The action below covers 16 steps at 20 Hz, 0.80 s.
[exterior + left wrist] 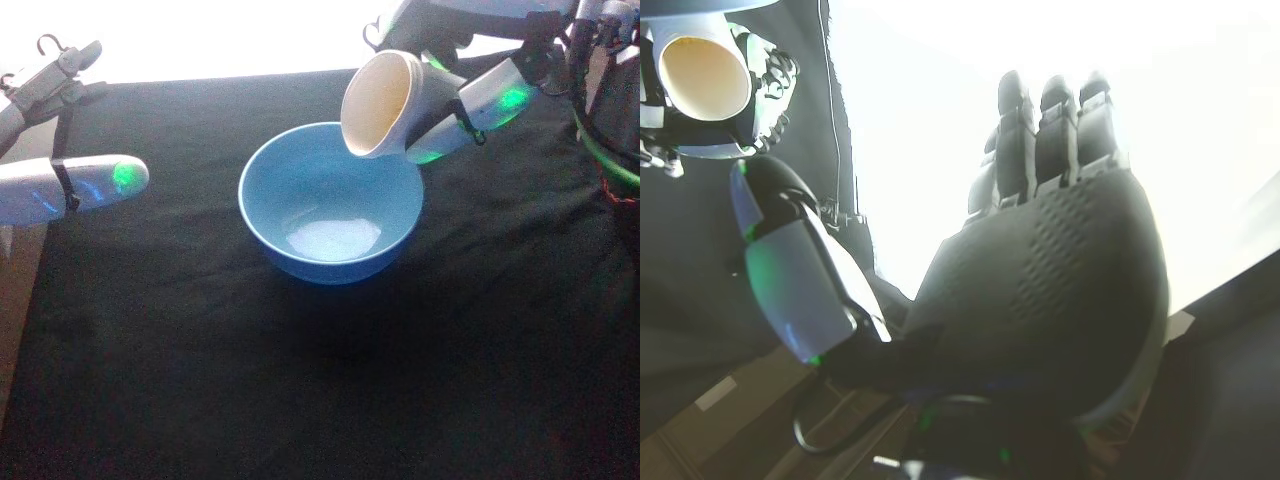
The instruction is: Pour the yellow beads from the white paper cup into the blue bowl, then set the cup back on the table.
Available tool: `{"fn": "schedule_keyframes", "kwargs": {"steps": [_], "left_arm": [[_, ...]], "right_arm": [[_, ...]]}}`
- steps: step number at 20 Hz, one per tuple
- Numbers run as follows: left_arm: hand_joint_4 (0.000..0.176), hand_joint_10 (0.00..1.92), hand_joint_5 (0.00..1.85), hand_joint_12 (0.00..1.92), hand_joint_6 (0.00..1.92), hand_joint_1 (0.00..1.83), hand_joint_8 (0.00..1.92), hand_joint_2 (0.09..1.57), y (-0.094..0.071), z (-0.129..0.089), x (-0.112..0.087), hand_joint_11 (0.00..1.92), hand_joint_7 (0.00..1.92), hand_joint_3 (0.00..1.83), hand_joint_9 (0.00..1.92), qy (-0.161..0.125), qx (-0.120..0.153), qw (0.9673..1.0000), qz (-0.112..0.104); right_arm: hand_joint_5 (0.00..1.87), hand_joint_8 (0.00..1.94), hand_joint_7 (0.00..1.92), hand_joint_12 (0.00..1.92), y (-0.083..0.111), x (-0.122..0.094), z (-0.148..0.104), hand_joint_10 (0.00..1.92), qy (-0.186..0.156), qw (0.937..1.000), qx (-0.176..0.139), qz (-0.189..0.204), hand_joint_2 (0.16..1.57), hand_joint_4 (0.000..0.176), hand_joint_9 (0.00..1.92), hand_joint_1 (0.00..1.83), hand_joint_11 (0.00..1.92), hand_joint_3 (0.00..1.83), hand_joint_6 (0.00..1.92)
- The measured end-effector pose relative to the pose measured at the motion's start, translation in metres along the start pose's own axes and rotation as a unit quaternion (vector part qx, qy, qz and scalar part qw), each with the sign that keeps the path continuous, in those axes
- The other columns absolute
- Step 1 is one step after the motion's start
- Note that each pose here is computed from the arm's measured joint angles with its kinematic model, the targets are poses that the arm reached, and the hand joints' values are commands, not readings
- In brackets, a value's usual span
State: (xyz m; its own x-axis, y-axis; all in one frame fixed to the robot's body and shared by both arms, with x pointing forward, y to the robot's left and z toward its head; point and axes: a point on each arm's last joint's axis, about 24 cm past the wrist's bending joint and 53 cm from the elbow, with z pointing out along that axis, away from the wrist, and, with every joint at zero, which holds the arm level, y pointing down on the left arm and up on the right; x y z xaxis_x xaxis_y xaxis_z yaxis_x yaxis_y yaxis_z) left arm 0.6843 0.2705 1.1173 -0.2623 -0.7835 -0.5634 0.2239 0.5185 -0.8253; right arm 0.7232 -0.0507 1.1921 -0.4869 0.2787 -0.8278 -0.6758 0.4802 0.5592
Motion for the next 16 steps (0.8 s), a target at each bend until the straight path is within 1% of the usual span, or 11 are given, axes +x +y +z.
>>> {"fn": "schedule_keyframes", "kwargs": {"steps": [1,2,3,5,6,7,8,13,14,15,16], "left_arm": [[0.070,0.00,0.04,0.01,0.00,0.53,0.00,0.78,0.000,0.000,0.000,0.01,0.29,0.00,0.10,0.000,0.000,1.0000,0.000],[0.064,0.00,0.03,0.02,0.00,0.52,0.00,0.78,-0.001,0.001,0.000,0.02,0.30,0.00,0.10,0.000,0.000,1.0000,-0.001],[0.058,0.00,0.03,0.02,0.00,0.53,0.00,0.79,-0.001,0.001,0.000,0.02,0.29,0.00,0.10,0.000,0.000,1.0000,-0.001],[0.053,0.00,0.03,0.01,0.00,0.52,0.00,0.80,-0.001,0.001,0.001,0.01,0.30,0.01,0.11,0.001,0.000,1.0000,-0.001],[0.047,0.00,0.03,0.01,0.00,0.53,0.00,0.80,0.000,0.001,0.001,0.00,0.30,0.01,0.11,0.003,-0.002,1.0000,0.000],[0.038,0.00,0.03,0.01,0.00,0.52,0.00,0.81,0.000,0.001,0.002,0.00,0.29,0.01,0.11,0.004,-0.002,1.0000,0.000],[0.035,0.00,0.02,0.01,0.00,0.52,0.00,0.81,0.000,0.001,0.002,0.00,0.29,0.01,0.11,0.004,-0.002,1.0000,0.000],[0.036,0.00,0.02,0.01,0.00,0.51,0.00,0.79,0.000,0.001,0.003,0.01,0.28,0.00,0.10,0.007,-0.001,1.0000,0.002],[0.037,0.01,0.02,0.01,0.00,0.51,0.00,0.79,0.000,0.001,0.004,0.01,0.29,0.00,0.11,0.007,-0.001,1.0000,0.002],[0.037,0.01,0.02,0.01,0.00,0.52,0.00,0.78,0.000,0.001,0.004,0.01,0.29,0.00,0.12,0.008,-0.001,1.0000,0.002],[0.032,0.00,0.02,0.00,0.00,0.53,0.00,0.79,0.000,0.001,0.004,0.00,0.28,0.00,0.11,0.008,-0.002,1.0000,0.002]], "right_arm": [[1.02,1.00,1.03,1.77,0.002,0.000,0.001,1.34,0.006,0.9999,0.000,-0.012,1.09,0.000,1.05,1.27,0.89,0.01,0.84],[1.04,1.02,1.11,1.89,0.005,-0.002,0.003,1.50,0.006,0.9998,-0.001,-0.020,1.09,0.000,1.11,1.20,1.00,0.00,0.84],[1.00,0.99,1.04,1.88,0.009,-0.005,0.004,1.44,0.005,0.9996,-0.004,-0.026,1.10,0.000,1.07,1.25,0.95,0.00,0.90],[1.02,1.21,1.00,1.77,0.014,-0.007,0.007,1.36,0.010,0.9991,-0.006,-0.042,1.12,0.000,1.00,1.27,0.85,0.00,0.64],[0.97,1.08,0.98,1.74,0.015,-0.003,0.008,1.35,0.018,0.9984,-0.006,-0.054,1.12,0.000,0.99,1.26,0.83,0.01,0.90],[1.02,1.16,1.01,1.66,0.015,0.000,0.008,1.24,0.024,0.9979,-0.005,-0.061,1.11,0.000,0.99,1.27,0.78,0.00,0.69],[1.02,1.18,1.01,1.64,0.015,0.004,0.009,1.20,0.029,0.9972,-0.003,-0.068,1.11,0.000,1.00,1.27,0.79,0.00,0.66],[1.03,0.94,1.05,1.14,0.008,0.010,0.009,0.31,0.044,0.9945,0.011,-0.094,1.10,0.009,1.15,1.23,0.69,0.00,0.85],[1.04,0.74,1.10,1.09,0.007,0.011,0.009,0.93,0.047,0.9940,0.013,-0.098,1.07,0.000,1.06,1.36,0.76,0.01,0.78],[1.02,0.74,1.09,1.11,0.007,0.012,0.009,1.09,0.048,0.9938,0.013,-0.099,1.07,0.000,1.02,1.38,0.77,0.00,0.78],[1.06,0.94,1.08,1.21,0.007,0.013,0.009,0.77,0.050,0.9936,0.013,-0.101,1.08,0.000,1.05,1.28,0.78,0.00,0.70]]}}
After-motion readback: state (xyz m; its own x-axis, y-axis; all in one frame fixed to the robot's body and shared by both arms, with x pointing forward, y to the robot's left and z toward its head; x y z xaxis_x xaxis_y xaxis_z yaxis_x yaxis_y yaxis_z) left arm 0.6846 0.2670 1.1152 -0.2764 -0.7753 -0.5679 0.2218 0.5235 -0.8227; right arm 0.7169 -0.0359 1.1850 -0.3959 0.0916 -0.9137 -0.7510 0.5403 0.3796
